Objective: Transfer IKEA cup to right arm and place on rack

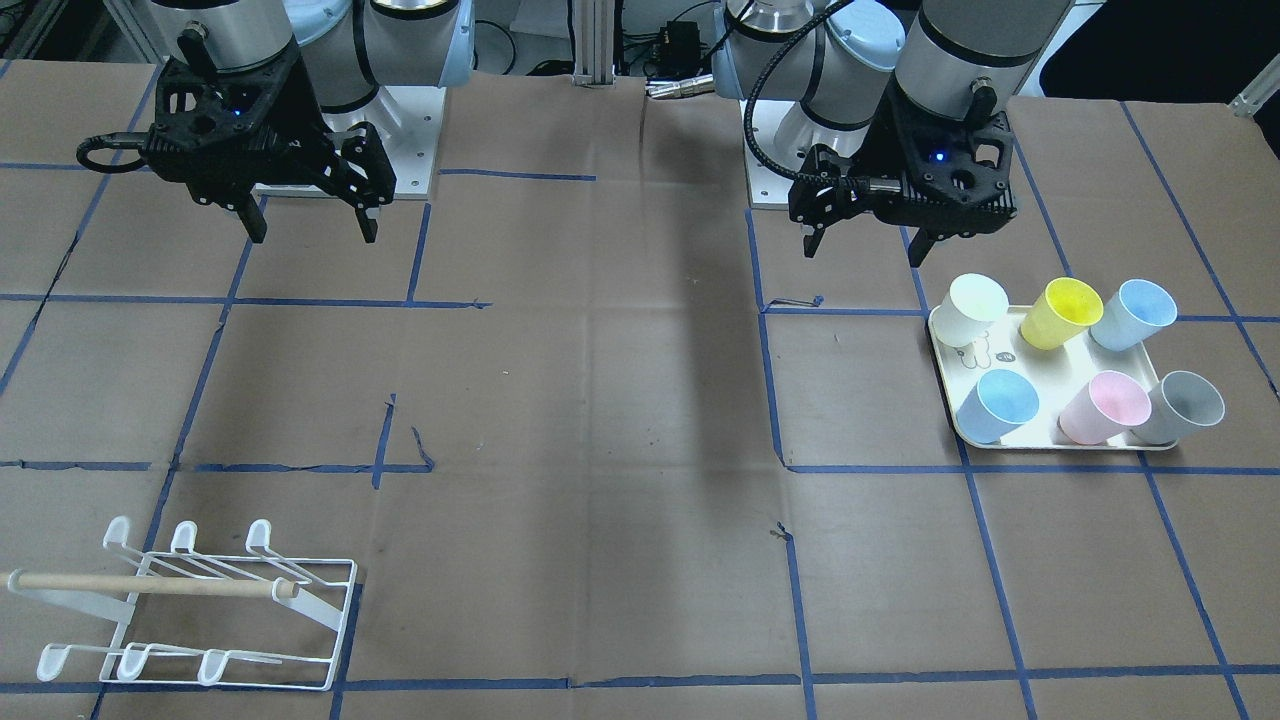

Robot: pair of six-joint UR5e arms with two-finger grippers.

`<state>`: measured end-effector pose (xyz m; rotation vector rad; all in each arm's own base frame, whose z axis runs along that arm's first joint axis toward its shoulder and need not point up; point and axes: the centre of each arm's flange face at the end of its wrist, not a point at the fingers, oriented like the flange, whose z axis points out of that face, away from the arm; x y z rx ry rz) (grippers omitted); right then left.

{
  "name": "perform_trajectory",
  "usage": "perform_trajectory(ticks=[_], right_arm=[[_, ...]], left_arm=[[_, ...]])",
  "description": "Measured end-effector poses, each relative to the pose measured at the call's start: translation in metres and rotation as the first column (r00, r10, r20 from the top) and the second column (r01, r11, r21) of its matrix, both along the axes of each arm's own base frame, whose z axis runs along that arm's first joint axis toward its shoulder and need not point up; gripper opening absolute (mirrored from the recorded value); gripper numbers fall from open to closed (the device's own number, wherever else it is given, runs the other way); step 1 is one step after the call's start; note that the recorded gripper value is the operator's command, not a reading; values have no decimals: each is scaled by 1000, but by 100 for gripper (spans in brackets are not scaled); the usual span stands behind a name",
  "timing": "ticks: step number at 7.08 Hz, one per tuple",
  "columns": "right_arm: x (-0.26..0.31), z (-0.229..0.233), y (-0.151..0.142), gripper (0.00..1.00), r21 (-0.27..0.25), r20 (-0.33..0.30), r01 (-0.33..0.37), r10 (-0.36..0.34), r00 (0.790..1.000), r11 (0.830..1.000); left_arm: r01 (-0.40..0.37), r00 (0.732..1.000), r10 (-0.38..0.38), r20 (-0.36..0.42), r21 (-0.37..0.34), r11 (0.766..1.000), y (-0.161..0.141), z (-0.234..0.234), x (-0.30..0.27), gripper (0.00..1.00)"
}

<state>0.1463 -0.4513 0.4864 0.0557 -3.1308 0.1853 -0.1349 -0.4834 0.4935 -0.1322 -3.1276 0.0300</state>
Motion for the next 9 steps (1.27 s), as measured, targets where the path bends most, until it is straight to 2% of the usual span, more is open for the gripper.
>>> perform_trajectory(ticks=[9], right_arm=[[0,-1,-1,100,2,1,0,0,1000,1000]], left_arm=[[6,1000,-6,8,-2,1000,4,-5,7,100]])
